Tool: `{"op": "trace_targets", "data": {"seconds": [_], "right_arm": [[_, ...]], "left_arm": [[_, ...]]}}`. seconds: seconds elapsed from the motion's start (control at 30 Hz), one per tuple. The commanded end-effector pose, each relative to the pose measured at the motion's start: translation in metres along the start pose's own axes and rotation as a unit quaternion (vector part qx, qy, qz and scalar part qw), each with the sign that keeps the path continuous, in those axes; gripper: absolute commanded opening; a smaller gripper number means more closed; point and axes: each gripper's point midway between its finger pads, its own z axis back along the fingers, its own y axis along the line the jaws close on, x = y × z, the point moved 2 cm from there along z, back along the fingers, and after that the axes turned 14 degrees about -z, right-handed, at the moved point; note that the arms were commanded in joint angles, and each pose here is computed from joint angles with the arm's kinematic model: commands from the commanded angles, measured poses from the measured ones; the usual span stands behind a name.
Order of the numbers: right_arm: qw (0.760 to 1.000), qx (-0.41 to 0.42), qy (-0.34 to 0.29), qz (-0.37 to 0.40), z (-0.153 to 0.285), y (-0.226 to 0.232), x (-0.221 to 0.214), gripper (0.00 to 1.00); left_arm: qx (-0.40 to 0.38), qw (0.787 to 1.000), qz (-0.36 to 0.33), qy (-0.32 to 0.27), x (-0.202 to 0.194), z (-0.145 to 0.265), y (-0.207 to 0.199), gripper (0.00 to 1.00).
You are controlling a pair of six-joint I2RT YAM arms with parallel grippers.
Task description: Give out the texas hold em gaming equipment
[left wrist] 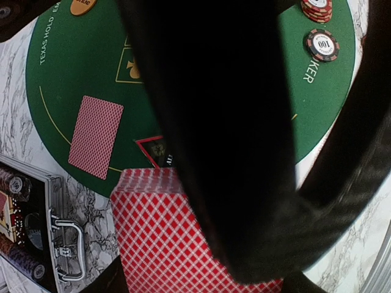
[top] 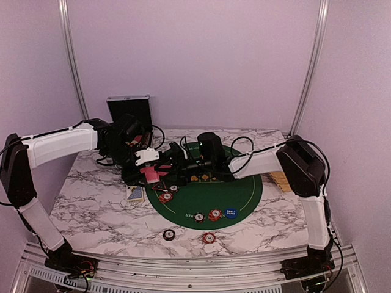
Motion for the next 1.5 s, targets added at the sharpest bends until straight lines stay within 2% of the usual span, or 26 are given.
{"op": "trace_targets", "data": {"seconds": [0.0,0.5,0.73,1.13,1.47], "right_arm": [[0.999,0.028,0.011,0.016,-0.013,0.016,0.001,0.87],[0.998,0.041,0.038,0.008,-0.041,0.017,0.002,0.86],[1.000,0.009,0.027,-0.010,-0.047,-0.007,0.011,0.82],[0.999,-0.029,0.000,-0.023,-0.022,-0.031,0.019,0.73],[0.999,-0.041,-0.019,-0.014,0.002,-0.028,0.022,0.66]], "left_arm": [[0.005,1.000,-0.008,-0.019,0.013,0.008,0.005,0.02],[0.002,1.000,-0.019,-0.024,0.023,0.009,0.004,0.01],[-0.001,0.999,-0.022,-0.026,0.025,0.010,0.002,0.01],[-0.001,0.999,-0.029,-0.019,0.022,0.009,0.001,0.00],[0.001,0.999,-0.029,-0.014,0.021,0.009,0.002,0.00]]}}
